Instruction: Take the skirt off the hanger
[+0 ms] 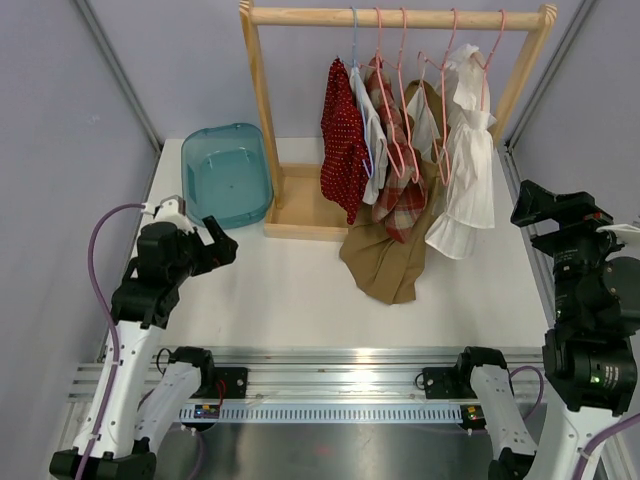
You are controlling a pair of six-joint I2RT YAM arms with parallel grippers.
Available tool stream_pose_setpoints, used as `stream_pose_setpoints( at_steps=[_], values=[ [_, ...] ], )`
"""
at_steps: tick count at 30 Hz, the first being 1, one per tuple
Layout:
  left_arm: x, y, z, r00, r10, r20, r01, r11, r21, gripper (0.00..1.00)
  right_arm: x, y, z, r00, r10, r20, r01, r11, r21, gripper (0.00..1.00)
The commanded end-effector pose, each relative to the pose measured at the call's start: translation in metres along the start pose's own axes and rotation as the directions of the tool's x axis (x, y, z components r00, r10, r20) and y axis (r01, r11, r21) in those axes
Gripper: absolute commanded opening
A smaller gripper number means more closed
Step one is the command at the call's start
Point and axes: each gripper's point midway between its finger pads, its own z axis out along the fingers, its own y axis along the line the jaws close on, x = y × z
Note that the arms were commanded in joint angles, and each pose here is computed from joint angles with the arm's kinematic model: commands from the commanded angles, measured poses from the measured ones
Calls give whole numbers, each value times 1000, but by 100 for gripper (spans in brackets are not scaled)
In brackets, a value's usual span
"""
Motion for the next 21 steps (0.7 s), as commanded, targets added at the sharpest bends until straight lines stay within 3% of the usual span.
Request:
stream_pose_setpoints(
  at_steps=[1,5,11,14,15,16,17,21],
  values=[
    [0,3,0,1000,21,10,-21,999,-26,99,-35,38,-18,992,-88,90,102,981,-167,99],
    [-3,8,-3,1000,20,20,-19,998,-62,99,-52,63,3,991,-112,79,127,968,-217,99],
    [4,-11,1,999,46,-18,-45,998,53,99,-73,104,73,989,-137,55,147,943,-299,94],
    [7,-13,2,999,44,-27,-42,997,68,99,-46,104,143,983,-167,-79,139,951,-278,91],
    [7,-14,2,999,45,-29,-43,996,73,99,-59,110,135,984,-170,-50,148,945,-291,91],
    [6,-15,1,999,46,-24,-44,996,77,99,-41,103,166,979,-176,-104,143,953,-265,91],
    [6,-16,1,999,46,-18,-44,996,83,99,-50,109,170,981,-176,-84,147,951,-272,90],
    [7,-15,1,999,43,-20,-41,996,79,99,-13,99,217,967,-168,-193,117,962,-248,87]
  ],
)
